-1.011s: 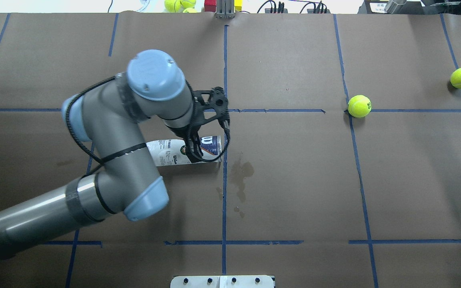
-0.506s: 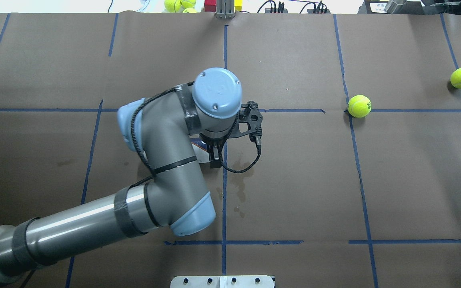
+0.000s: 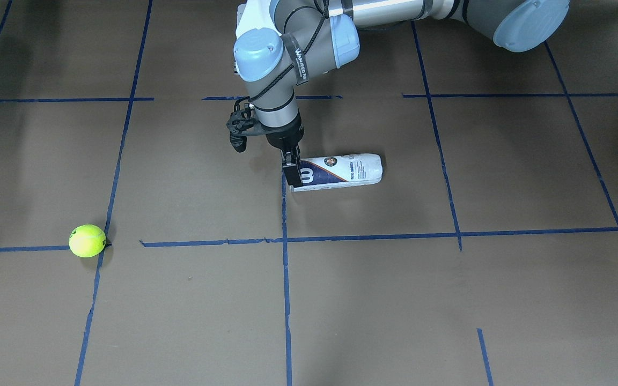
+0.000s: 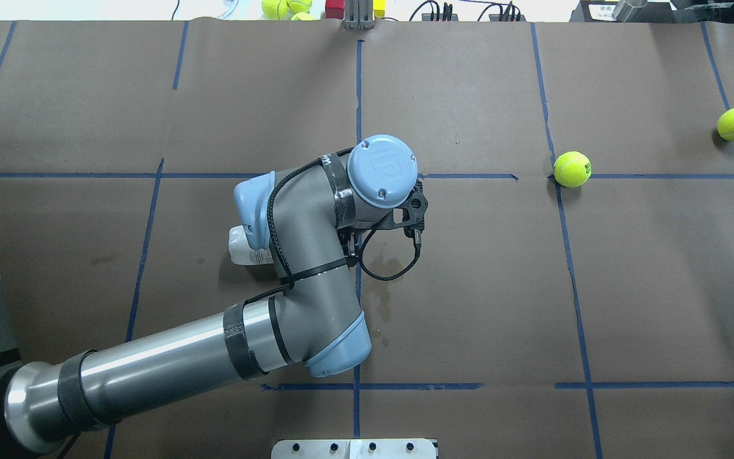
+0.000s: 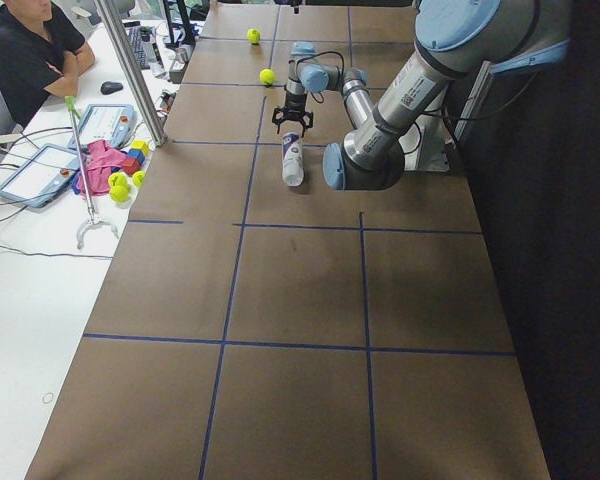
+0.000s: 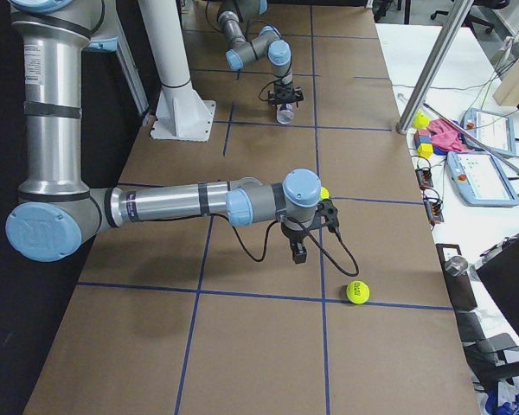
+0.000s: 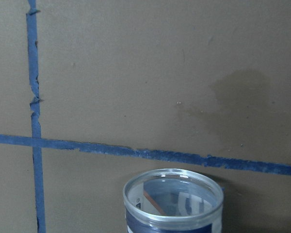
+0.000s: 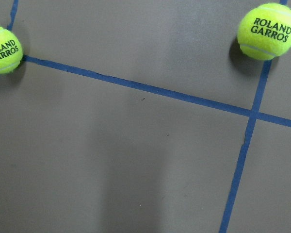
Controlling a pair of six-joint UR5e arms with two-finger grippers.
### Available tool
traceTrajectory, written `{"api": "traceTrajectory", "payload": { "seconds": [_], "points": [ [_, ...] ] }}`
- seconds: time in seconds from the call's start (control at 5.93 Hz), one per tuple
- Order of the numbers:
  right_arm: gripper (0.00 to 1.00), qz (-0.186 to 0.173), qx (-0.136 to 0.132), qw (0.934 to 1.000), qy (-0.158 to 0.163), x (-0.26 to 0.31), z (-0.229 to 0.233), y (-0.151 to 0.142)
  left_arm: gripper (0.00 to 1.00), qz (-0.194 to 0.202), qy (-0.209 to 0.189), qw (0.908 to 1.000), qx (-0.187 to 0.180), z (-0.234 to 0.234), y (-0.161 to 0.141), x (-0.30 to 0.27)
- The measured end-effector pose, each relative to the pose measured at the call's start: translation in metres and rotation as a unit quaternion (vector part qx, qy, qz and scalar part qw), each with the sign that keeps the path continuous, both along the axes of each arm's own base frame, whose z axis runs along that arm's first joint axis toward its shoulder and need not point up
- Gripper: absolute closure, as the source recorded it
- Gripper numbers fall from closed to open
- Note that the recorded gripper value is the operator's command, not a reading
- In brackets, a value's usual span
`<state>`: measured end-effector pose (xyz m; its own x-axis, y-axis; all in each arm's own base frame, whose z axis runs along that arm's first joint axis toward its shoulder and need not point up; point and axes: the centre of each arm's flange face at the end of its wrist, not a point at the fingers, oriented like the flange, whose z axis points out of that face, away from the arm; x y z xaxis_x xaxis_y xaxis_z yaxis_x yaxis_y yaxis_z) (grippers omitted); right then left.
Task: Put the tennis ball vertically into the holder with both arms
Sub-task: 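Grasp the Wilson can with the left gripper near its open end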
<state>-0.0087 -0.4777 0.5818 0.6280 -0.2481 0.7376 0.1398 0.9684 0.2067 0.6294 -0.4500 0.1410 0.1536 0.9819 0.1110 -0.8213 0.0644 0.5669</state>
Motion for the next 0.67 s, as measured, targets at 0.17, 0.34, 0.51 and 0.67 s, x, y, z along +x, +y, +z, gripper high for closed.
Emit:
{"api": "traceTrajectory", "payload": {
  "seconds": [0.17,0.34,0.51,0.67],
  "points": [
    [0.01,-0.001,0.000,1.0000,-0.003,-0.001,-0.001,0.001,0.00,-0.003,-0.008,0.9999,0.009,0.004,0.003,0.008],
    [0.01,-0.001,0.000,1.0000,-0.004,-0.001,-0.001,0.001,0.00,-0.006,-0.015,0.9998,0.015,0.008,0.005,0.013],
    [0.01,-0.001,0.000,1.0000,-0.004,-0.001,-0.001,0.001,0.00,-0.009,-0.016,0.9997,0.015,0.010,0.009,0.017],
    [0.01,-0.002,-0.001,1.0000,-0.004,-0.001,0.000,0.001,0.01,-0.011,-0.015,0.9997,0.014,0.012,0.012,0.021]
  ]
}}
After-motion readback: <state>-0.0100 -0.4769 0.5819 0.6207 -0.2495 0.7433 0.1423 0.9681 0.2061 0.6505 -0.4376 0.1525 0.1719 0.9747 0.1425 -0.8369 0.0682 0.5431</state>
